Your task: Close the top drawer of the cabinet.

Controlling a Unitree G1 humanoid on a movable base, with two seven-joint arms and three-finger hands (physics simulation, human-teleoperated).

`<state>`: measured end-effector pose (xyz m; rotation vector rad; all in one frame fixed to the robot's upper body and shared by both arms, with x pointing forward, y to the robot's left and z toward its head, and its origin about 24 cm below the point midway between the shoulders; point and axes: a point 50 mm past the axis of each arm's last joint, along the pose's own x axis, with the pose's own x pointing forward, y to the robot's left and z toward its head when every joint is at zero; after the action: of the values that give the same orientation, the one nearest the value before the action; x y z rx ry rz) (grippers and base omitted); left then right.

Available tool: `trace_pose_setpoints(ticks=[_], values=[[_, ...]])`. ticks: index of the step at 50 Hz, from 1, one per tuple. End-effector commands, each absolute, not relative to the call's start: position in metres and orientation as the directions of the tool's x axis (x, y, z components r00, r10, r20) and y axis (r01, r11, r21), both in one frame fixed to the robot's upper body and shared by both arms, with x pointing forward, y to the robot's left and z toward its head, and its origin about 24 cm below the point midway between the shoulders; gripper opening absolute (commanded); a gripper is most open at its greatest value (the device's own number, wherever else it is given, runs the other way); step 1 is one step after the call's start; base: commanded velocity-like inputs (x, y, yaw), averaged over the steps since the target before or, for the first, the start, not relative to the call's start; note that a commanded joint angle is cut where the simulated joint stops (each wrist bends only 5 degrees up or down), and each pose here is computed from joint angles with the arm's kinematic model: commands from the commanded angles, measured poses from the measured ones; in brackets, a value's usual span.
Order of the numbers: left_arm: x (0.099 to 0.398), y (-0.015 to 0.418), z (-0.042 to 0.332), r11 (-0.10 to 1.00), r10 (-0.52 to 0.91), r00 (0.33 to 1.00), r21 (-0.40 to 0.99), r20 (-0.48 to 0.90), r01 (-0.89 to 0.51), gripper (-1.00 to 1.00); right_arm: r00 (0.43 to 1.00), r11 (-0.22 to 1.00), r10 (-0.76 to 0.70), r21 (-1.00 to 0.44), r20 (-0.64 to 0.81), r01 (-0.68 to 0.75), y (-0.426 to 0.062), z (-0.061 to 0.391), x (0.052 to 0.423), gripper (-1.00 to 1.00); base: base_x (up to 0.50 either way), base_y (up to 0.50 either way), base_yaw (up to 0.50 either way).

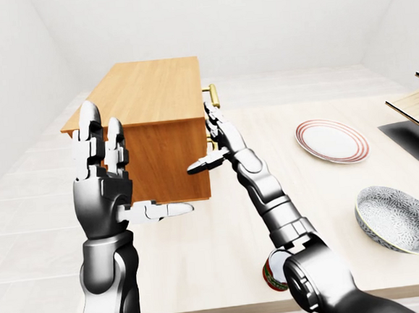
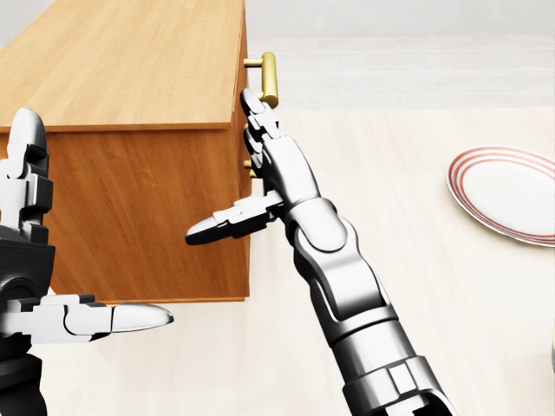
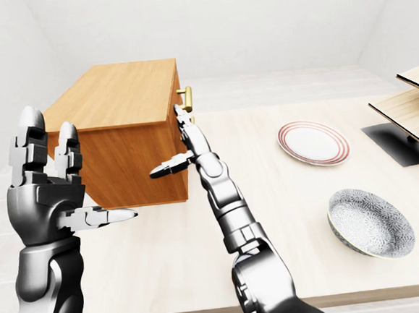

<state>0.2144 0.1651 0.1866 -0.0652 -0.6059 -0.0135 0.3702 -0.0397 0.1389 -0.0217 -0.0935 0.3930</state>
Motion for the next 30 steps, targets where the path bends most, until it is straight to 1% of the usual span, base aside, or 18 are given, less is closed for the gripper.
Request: trace_pose_setpoints(ticks=[1,15,19,30], values=[[0.215,0.165,0.186,0.998,0.004,0.823,-0.058,0.568,0.034,1.00,0.853,0.854,0.521,0.019,-0.034,-0.520,-0.003,0.111,0.360,1.00,0.01,0.00,0.01],[0.215,0.165,0.185,0.998,0.002,0.827,-0.058,0.562,0.037,1.00,0.832,0.834,0.552,0.030,-0.057,-0.551,0.008,0.107,0.357,1.00,0.00,0.00,0.00],[0.214,0.164,0.188,0.997,0.005,0.817,-0.062,0.577,0.038,1.00,0.825,0.827,0.562,0.028,-0.060,-0.561,0.012,0.105,0.356,1.00,0.00,0.00,0.00],[0.214,0.164,0.188,0.997,0.003,0.818,-0.061,0.575,0.039,1.00,0.824,0.826,0.563,0.028,-0.063,-0.562,0.012,0.104,0.356,1.00,0.00,0.00,0.00]])
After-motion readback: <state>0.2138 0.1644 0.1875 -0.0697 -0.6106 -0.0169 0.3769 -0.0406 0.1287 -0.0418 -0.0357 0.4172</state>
